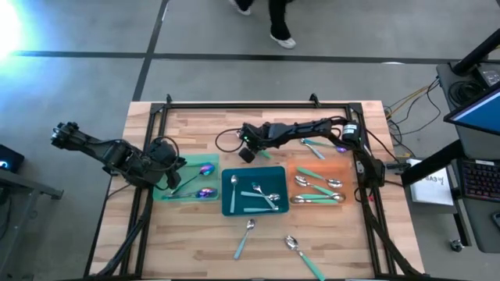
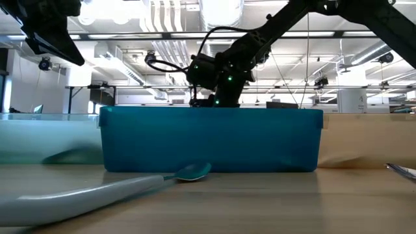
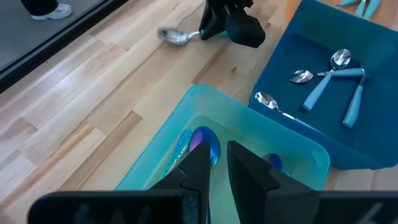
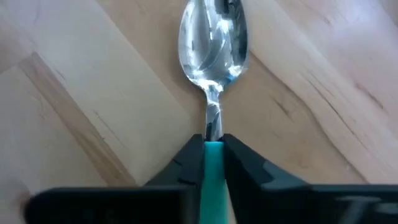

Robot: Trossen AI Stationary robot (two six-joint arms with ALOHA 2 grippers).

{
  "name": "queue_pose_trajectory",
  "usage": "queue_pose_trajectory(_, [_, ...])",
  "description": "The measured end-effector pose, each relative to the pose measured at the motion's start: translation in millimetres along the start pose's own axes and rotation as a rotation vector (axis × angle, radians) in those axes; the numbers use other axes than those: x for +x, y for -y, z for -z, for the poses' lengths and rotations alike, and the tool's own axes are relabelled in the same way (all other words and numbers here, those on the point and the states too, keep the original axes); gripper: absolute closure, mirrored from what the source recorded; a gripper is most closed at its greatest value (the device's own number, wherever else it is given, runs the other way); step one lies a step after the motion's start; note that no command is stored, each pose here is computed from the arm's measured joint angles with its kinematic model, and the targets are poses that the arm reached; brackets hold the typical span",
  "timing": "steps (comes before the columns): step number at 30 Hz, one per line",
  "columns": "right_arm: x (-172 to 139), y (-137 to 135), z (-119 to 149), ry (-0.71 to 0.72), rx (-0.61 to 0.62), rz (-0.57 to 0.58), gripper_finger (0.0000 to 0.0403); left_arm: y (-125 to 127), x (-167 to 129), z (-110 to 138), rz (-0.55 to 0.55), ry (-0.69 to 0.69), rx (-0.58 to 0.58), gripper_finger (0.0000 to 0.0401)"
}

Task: Sort silverware by color (type)
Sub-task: Put the green spoon into the orange bin

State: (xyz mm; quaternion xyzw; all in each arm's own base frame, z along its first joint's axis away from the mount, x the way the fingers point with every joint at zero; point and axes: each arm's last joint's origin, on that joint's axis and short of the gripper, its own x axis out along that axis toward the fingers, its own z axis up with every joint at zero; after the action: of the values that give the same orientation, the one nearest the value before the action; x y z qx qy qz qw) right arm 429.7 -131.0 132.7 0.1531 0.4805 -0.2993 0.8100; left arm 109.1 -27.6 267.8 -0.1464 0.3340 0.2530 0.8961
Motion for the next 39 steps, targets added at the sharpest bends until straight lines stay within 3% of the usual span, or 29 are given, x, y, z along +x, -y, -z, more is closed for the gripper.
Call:
queue_pose_trajectory(2, [-0.1, 1.0, 0.0, -0.003, -0.015, -0.001, 0.0374, 0.0, 0.0, 0.0, -0.001, 0.001, 0.0, 0.0362])
queue_pose_trajectory(10, [-13.5, 4.7, -7.6, -0.001, -0.096, -0.007, 0.0375, 0.1, 0.0, -0.1, -0.001, 0.001, 0.0, 0.0362])
queue_pose_trajectory(16, [-74.3, 11.8, -28.7, 0.111, -0.169, -0.037, 0.0375, 0.6, 0.7, 0.0, -0.002, 0.001, -0.004, 0.0362])
queue_pose_trajectory(20, [-115.7, 17.7, -24.7, 0.084, -0.23, -0.046, 0.0375, 2.7, 3.1, 0.5, -0.006, -0.002, -0.003, 0.0362])
queue_pose_trajectory(26, [-178.6, 21.4, 1.9, -0.048, -0.269, -0.102, 0.0375, 8.0, 11.0, 2.8, -0.029, -0.012, 0.013, 0.0362])
queue_pose_trajectory(33, [-217.8, 12.4, 52.9, -0.219, -0.234, -0.105, 0.0375, 17.4, 21.5, 4.3, -0.065, -0.044, 0.061, 0.0362])
queue_pose_trajectory(39, [-230.6, -0.3, 95.3, -0.275, -0.194, -0.128, 0.0375, 26.1, 27.7, 2.3, -0.062, -0.041, 0.054, 0.0362])
